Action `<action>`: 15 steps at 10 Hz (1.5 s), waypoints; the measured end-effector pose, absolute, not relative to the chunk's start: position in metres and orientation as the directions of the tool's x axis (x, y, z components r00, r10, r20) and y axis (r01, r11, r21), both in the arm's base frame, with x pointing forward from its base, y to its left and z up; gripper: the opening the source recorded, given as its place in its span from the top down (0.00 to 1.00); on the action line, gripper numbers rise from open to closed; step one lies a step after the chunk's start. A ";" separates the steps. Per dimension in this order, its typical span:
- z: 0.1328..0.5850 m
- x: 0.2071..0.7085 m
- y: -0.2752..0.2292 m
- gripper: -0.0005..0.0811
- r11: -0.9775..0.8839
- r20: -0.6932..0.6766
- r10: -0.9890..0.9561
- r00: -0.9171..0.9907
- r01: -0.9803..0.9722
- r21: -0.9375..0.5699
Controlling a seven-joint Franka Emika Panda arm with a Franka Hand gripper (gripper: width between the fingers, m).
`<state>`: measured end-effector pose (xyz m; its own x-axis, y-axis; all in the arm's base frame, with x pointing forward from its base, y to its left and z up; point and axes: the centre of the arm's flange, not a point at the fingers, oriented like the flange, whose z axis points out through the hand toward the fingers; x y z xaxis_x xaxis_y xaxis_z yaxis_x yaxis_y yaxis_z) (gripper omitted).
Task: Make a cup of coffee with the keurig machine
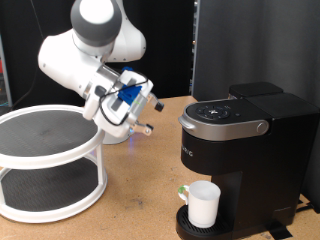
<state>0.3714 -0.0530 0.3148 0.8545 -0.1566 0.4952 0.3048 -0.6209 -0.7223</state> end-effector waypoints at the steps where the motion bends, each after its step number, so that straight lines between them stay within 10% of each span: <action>1: 0.328 0.371 -0.055 0.01 -0.610 0.507 -0.162 0.847 0.318 -0.726; 11: 0.442 0.346 -0.082 0.01 -0.571 0.549 -0.184 0.815 0.366 -0.735; 15: 0.456 0.360 -0.041 0.01 -0.668 0.544 0.193 0.817 0.516 -0.536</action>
